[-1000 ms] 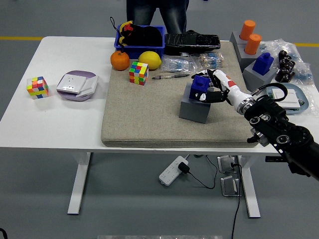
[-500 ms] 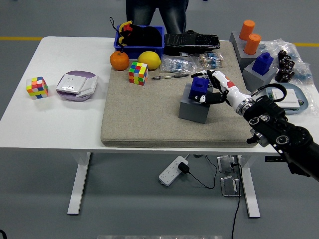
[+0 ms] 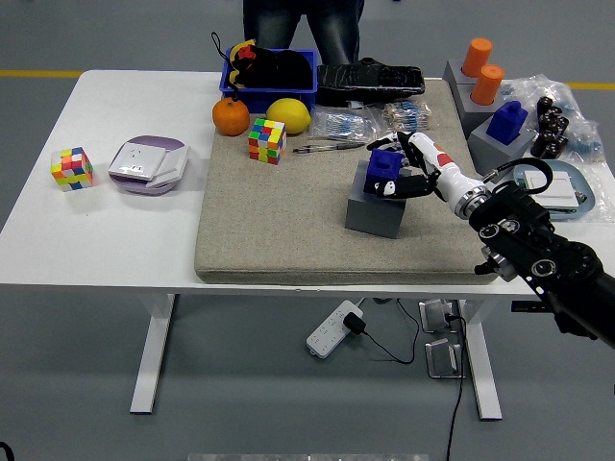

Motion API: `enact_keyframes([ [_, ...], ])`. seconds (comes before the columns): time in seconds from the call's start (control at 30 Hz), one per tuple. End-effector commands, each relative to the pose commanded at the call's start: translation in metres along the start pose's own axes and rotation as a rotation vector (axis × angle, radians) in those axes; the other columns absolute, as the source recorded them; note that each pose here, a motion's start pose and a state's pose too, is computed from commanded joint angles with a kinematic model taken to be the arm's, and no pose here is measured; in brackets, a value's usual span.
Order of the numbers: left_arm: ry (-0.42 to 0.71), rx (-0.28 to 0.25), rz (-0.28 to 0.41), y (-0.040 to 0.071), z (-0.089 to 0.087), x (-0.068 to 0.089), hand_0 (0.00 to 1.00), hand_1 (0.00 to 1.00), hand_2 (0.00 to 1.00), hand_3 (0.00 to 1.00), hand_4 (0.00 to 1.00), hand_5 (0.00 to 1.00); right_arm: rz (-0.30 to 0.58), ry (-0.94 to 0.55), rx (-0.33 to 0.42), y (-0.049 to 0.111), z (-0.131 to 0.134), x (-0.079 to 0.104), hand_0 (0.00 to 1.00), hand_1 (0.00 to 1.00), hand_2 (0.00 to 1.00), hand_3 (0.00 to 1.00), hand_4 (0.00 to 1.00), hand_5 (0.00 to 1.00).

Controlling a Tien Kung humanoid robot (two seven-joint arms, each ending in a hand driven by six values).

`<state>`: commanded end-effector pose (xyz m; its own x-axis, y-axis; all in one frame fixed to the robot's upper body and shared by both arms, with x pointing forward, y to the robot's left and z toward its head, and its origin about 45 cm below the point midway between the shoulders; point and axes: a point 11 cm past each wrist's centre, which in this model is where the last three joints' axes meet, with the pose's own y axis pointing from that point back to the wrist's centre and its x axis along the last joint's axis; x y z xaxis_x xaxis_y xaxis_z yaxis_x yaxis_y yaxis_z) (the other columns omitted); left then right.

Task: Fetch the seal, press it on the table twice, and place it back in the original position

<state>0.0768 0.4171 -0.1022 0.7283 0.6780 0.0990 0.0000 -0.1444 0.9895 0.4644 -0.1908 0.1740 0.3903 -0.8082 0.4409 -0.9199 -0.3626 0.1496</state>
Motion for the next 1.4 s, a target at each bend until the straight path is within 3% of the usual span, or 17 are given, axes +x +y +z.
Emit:
enact_keyframes([
  [0.13,-0.001,0.000,0.000,0.0001,-0.0001,0.0002,0.822,0.788,0.750,0.812,0.700,0.339,-0.002,-0.002,0.001,-0.0002,-0.0005,0.0005,0.542,0.476,0.511,0.609,0.825,0.002],
  [0.17,-0.001,0.000,0.000,0.0000,-0.0002,0.0000,0.821,0.788,0.750,0.812,0.698,0.338,-0.003,-0.001,0.000,-0.0003,-0.0006,0.0006,0.611,0.512,0.537,0.618,0.852,0.002],
  [0.53,-0.001,0.000,-0.001,0.0000,0.0000,0.0000,0.821,0.788,0.747,0.812,0.699,0.338,-0.006,0.005,-0.002,-0.0003,-0.0002,0.0018,0.631,0.519,0.543,0.622,0.869,0.002],
  [0.57,-0.001,0.000,-0.001,0.0000,0.0001,0.0001,0.821,0.788,0.748,0.812,0.698,0.337,-0.006,0.005,-0.002,-0.0003,0.0000,0.0019,0.772,0.678,0.647,0.700,0.909,0.002],
  [0.73,-0.001,0.000,-0.001,0.0001,0.0003,0.0003,0.821,0.788,0.748,0.812,0.698,0.337,-0.011,0.004,-0.001,-0.0004,-0.0002,0.0017,0.772,0.678,0.647,0.700,0.909,0.002],
  [0.77,0.000,0.000,-0.001,0.0000,0.0001,0.0001,0.821,0.788,0.748,0.812,0.698,0.337,-0.012,0.002,0.000,-0.0005,-0.0005,0.0015,0.882,0.837,0.810,0.806,0.998,0.002],
  [1.17,-0.001,0.002,-0.003,-0.0002,-0.0005,-0.0008,0.821,0.788,0.748,0.811,0.697,0.336,-0.016,-0.003,0.003,-0.0003,-0.0010,0.0017,0.903,0.879,0.850,0.840,0.998,0.036],
  [1.2,-0.002,0.002,-0.003,-0.0002,-0.0005,-0.0008,0.821,0.788,0.748,0.811,0.696,0.336,-0.016,-0.004,0.004,-0.0003,-0.0011,0.0019,0.912,0.887,0.859,0.852,0.998,0.084],
  [1.37,0.001,0.001,-0.002,-0.0003,-0.0005,-0.0009,0.821,0.788,0.748,0.811,0.696,0.336,-0.020,-0.007,0.003,-0.0003,-0.0016,0.0037,0.912,0.887,0.859,0.852,0.998,0.084],
  [1.4,0.002,0.002,-0.002,-0.0003,-0.0006,-0.0008,0.821,0.788,0.748,0.812,0.696,0.334,-0.021,-0.007,0.002,-0.0003,-0.0016,0.0043,0.924,0.894,0.865,0.857,0.998,0.139],
])
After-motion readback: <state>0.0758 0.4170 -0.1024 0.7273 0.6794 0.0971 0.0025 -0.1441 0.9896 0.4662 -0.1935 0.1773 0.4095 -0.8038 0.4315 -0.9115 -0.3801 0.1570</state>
